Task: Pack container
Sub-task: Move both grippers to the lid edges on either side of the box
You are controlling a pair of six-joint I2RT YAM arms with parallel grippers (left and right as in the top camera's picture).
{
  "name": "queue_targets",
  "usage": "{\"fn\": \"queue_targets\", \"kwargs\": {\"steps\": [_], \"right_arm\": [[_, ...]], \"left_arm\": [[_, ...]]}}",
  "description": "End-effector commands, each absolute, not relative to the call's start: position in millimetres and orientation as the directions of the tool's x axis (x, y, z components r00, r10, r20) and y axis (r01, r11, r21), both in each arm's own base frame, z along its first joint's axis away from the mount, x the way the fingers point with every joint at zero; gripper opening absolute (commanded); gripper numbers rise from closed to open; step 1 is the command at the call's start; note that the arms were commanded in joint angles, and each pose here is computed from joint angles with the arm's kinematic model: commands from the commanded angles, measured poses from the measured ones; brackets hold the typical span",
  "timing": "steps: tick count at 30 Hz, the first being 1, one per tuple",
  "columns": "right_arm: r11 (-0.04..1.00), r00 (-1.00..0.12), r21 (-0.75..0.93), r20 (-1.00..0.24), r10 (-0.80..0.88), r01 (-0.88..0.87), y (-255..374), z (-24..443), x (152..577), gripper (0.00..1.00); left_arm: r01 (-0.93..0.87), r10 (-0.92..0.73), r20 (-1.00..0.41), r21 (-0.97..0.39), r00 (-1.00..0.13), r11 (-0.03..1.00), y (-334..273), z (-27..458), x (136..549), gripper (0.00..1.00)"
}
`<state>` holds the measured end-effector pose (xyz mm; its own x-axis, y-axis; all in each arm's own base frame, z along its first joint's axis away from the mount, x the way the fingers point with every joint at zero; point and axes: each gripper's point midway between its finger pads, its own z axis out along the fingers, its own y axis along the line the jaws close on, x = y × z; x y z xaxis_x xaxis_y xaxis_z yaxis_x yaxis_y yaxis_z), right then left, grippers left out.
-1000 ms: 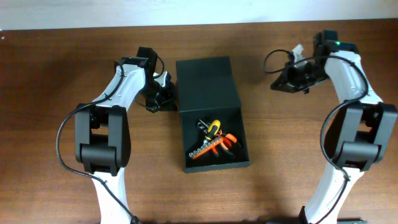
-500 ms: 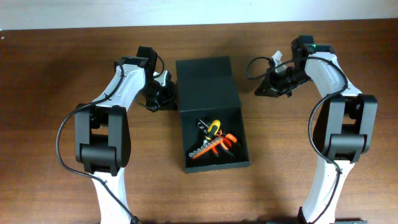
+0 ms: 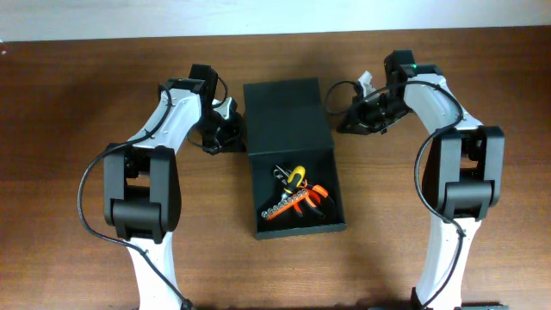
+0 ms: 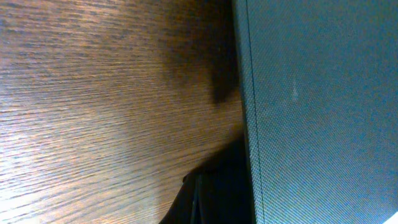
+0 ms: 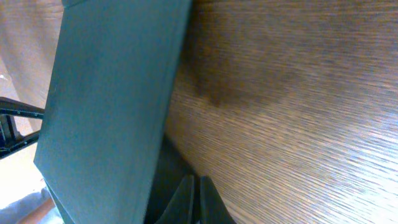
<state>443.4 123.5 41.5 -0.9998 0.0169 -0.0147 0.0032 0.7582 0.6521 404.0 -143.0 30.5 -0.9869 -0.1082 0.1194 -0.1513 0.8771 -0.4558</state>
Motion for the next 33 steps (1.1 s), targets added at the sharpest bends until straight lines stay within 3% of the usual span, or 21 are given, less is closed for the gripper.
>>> {"fn": "queue_targets", "kwargs": {"steps": [1, 33], "right_arm": [[0.742, -1.000, 0.670, 0.010, 0.006, 0.011, 137, 37, 439, 0.04], [0.752, -0.995, 0.654, 0.095, 0.019, 0.077, 142, 7, 431, 0.04]], "left_arm": [[-0.156, -0.108, 0.128, -0.460, -0.986, 0.874, -144, 31, 402, 0.02], [-0.156, -0.105, 0.134, -0.458, -0.985, 0.875, -144, 31, 400, 0.02]]}}
